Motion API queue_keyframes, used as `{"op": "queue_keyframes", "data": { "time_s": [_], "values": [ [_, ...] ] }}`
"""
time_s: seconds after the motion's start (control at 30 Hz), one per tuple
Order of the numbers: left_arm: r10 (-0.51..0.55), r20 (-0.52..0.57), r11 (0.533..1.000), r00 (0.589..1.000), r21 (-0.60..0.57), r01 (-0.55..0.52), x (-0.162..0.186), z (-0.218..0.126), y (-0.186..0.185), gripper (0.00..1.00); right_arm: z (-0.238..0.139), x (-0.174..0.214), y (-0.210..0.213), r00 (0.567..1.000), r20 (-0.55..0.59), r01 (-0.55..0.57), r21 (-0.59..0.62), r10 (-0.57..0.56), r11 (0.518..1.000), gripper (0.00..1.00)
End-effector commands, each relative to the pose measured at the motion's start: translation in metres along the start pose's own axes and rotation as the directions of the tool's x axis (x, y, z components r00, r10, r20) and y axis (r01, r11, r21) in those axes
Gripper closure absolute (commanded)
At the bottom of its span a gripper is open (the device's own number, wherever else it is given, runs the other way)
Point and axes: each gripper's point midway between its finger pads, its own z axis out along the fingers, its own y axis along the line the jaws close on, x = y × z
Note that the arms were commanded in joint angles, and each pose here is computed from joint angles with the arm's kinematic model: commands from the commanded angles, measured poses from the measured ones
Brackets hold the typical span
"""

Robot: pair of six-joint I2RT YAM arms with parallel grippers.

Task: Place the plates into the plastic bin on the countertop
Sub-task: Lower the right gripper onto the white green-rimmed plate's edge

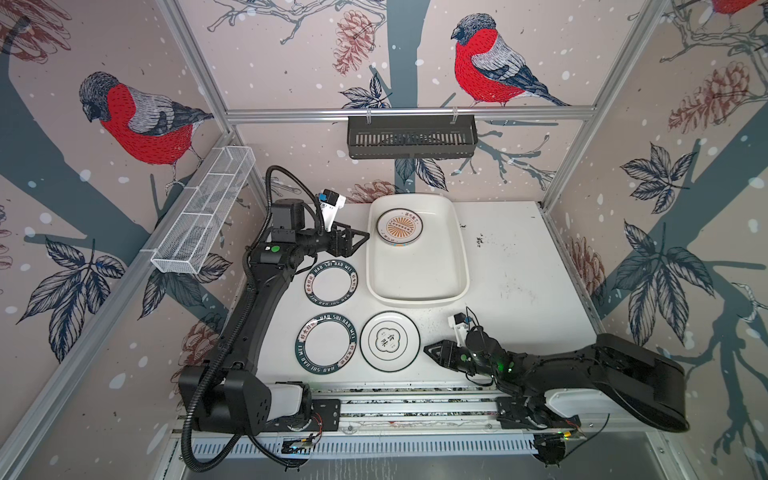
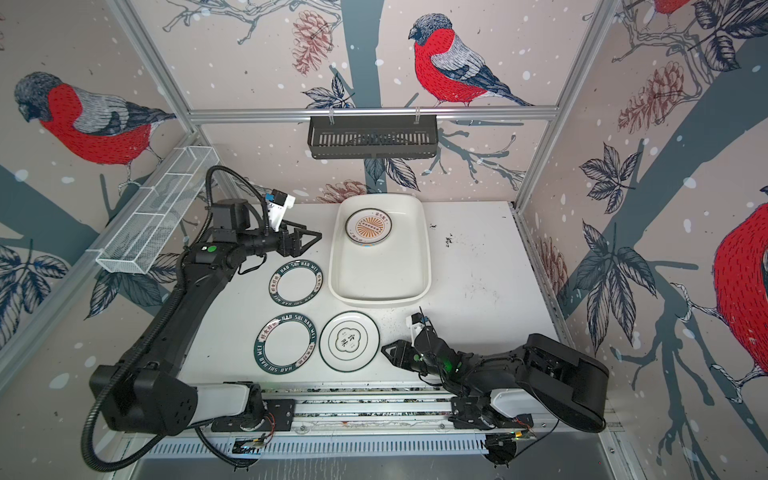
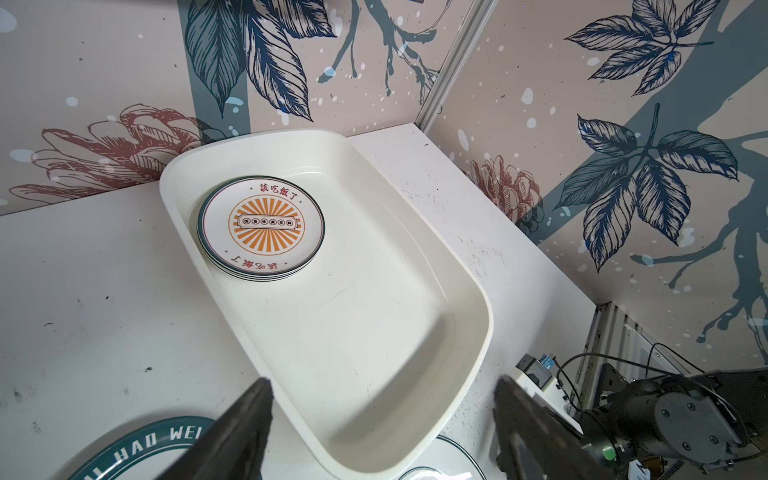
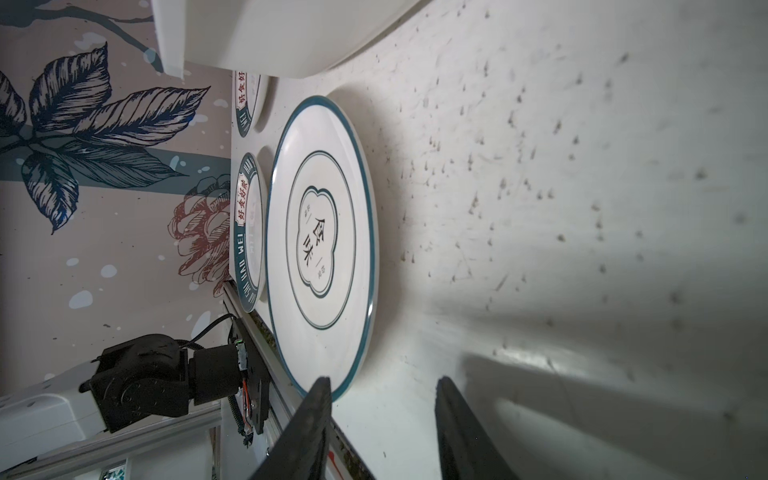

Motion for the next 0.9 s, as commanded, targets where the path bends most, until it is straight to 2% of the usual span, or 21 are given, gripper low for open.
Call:
{"op": "queue_keyframes", "data": {
  "time_s": [0.0, 0.33, 0.57, 0.87],
  "values": [
    [0.027, 0.032, 0.999, 0.999, 0.022, -0.027, -0.007, -0.002, -0.006, 0.17, 0.005, -0.001, 0.008, 1.000, 0.000, -0.029, -0.035, 0.029, 0.999, 0.58],
    [0.033, 0.044, 0.999, 0.998, 0.023, -0.034, -0.011, -0.005, -0.009, 0.17, 0.026, 0.004, 0.013, 0.997, -0.031, -0.071, -0.064, 0.069, 0.995, 0.63],
    [0.031, 0.049, 0.999, 0.998, 0.027, -0.033, -0.011, -0.005, -0.010, 0.17, 0.035, 0.005, -0.003, 0.994, -0.026, -0.105, 0.004, 0.105, 0.995, 0.68],
    [0.023, 0.052, 0.999, 0.998, 0.036, -0.025, -0.009, -0.004, -0.010, 0.17, 0.038, 0.003, -0.012, 0.991, -0.004, -0.130, 0.045, 0.130, 0.990, 0.68]
  ]
}}
